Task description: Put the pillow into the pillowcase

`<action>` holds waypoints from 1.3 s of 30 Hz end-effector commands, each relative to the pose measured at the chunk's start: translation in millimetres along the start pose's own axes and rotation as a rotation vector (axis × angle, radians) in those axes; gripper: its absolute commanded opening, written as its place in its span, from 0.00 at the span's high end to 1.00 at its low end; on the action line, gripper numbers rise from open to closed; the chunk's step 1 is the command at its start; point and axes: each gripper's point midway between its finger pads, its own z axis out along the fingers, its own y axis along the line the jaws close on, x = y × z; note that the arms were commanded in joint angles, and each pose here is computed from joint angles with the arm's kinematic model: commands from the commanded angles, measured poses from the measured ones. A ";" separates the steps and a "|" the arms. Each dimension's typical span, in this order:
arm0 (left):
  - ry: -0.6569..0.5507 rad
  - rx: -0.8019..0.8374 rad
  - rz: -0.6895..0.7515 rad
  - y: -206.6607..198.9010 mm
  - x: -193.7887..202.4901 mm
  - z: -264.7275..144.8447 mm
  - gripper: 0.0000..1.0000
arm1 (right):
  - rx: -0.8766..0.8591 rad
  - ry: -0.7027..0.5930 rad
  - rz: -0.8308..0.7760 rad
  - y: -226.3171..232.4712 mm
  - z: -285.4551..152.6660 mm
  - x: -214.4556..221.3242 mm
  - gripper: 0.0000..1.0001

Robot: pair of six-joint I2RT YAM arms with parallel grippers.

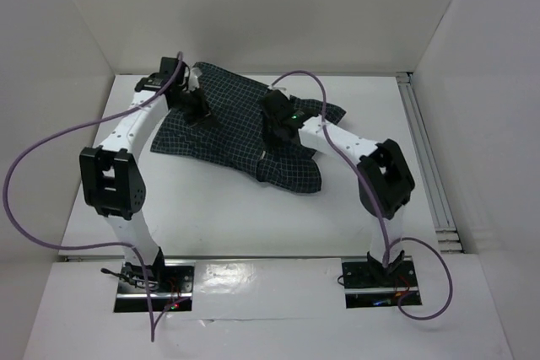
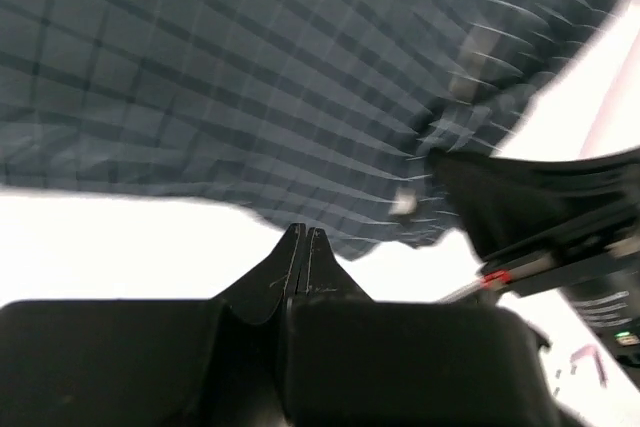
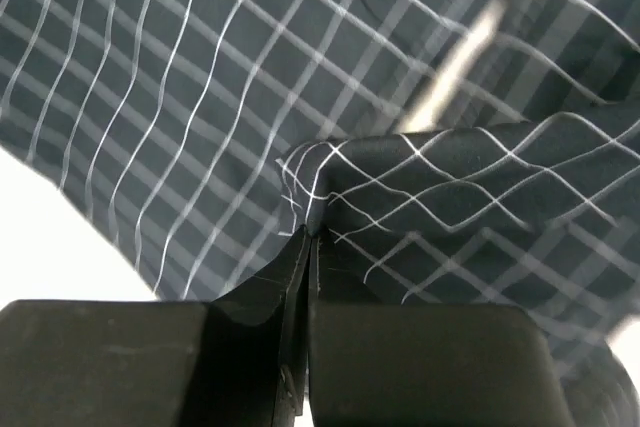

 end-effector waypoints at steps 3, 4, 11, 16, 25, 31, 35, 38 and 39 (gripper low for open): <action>-0.175 -0.154 -0.183 51.0 -20.9 -46.1 0.88 | -0.049 -0.045 0.000 28.5 31.8 -31.1 1.00; -0.218 -0.177 -0.217 66.7 -27.1 -61.2 0.83 | -0.061 -0.066 -0.006 31.6 21.7 -40.9 0.97; -0.269 -0.333 -0.478 169.7 -8.1 -86.6 0.03 | -0.086 -0.225 0.023 2.0 -72.5 -70.5 0.03; -0.300 -0.307 -0.629 217.7 -7.2 -73.3 0.00 | -0.021 -0.197 0.070 -50.1 -96.6 -31.2 0.00; -0.317 -0.444 -0.647 276.3 -48.1 -37.1 0.02 | 0.062 -0.087 0.176 -103.2 -109.8 42.7 0.00; -0.269 -0.492 -0.616 290.7 -61.4 -2.3 0.06 | 0.076 -0.011 0.240 -119.5 -107.9 77.9 0.00; -0.221 -0.502 -0.607 297.9 -57.1 20.7 0.10 | 0.050 0.016 0.284 -118.6 -110.1 90.0 0.00; -0.201 -0.502 -0.618 296.3 -51.0 34.9 0.17 | 0.024 0.017 0.308 -113.5 -107.8 91.0 0.00; -0.207 -0.526 -0.636 303.1 -48.2 37.7 0.22 | 0.011 0.013 0.309 -111.0 -107.7 89.2 0.00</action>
